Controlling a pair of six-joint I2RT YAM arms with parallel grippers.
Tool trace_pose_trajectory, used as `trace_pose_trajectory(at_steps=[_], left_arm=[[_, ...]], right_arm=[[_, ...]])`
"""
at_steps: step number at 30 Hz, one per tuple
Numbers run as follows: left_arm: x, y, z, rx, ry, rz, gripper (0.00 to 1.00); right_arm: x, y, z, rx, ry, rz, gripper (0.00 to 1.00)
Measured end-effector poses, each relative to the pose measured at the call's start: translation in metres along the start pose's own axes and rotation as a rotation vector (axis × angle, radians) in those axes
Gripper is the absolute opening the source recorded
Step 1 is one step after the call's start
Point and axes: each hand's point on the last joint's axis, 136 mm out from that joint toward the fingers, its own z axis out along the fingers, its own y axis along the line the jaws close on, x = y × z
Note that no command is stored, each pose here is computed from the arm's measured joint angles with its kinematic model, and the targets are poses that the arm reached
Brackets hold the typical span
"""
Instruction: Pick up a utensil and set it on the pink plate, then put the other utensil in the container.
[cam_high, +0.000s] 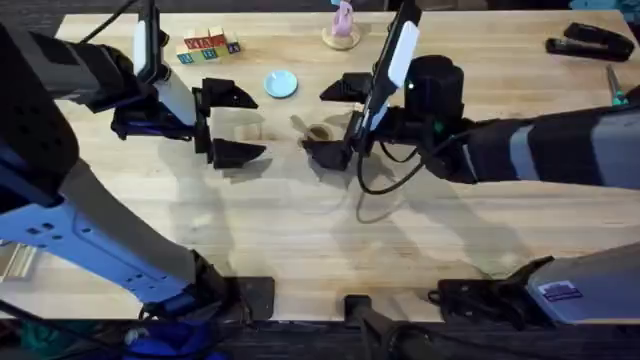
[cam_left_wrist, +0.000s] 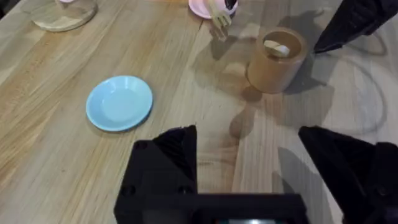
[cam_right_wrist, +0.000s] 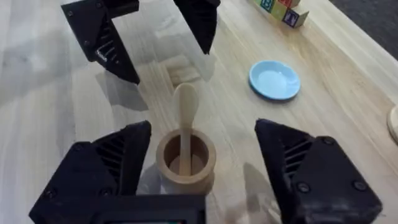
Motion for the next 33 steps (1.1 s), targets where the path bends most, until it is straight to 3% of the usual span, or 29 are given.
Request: trace_pose_trajectory(at_steps=[4, 10, 14, 20, 25, 30, 33], left_arm=[[-0.001, -0.003, 0.0, 0.008, -0.002, -0.017, 0.993], [-0.022, -0.009, -0.012, 0.073, 0.018, -0.127, 0.995], [-0.047, 0.001, -0.027, 0.089, 0.043, -0.201, 0.995], [-0.083, 0.027, -0.051, 0.043, 0.105, -0.321, 0.997], [-0.104, 0.041, -0.07, -0.007, 0.198, -0.402, 0.997], [-0.115, 0.047, -0.08, -0.064, 0.366, -0.476, 0.997], [-0.123, 0.048, -0.081, -0.093, 0.451, -0.484, 0.997]], right_arm=[[-0.004, 0.004, -0.009, -0.005, 0.026, 0.024, 0.996], [-0.032, 0.011, -0.036, 0.008, 0.023, 0.02, 0.996], [-0.036, 0.016, -0.061, 0.049, 0.092, 0.062, 0.996], [-0.041, 0.008, -0.098, 0.124, 0.18, 0.152, 0.996], [-0.056, -0.021, -0.132, 0.236, 0.181, 0.219, 0.995], [-0.062, -0.043, -0.156, 0.317, 0.194, 0.267, 0.995], [-0.065, -0.055, -0.167, 0.357, 0.192, 0.282, 0.996]])
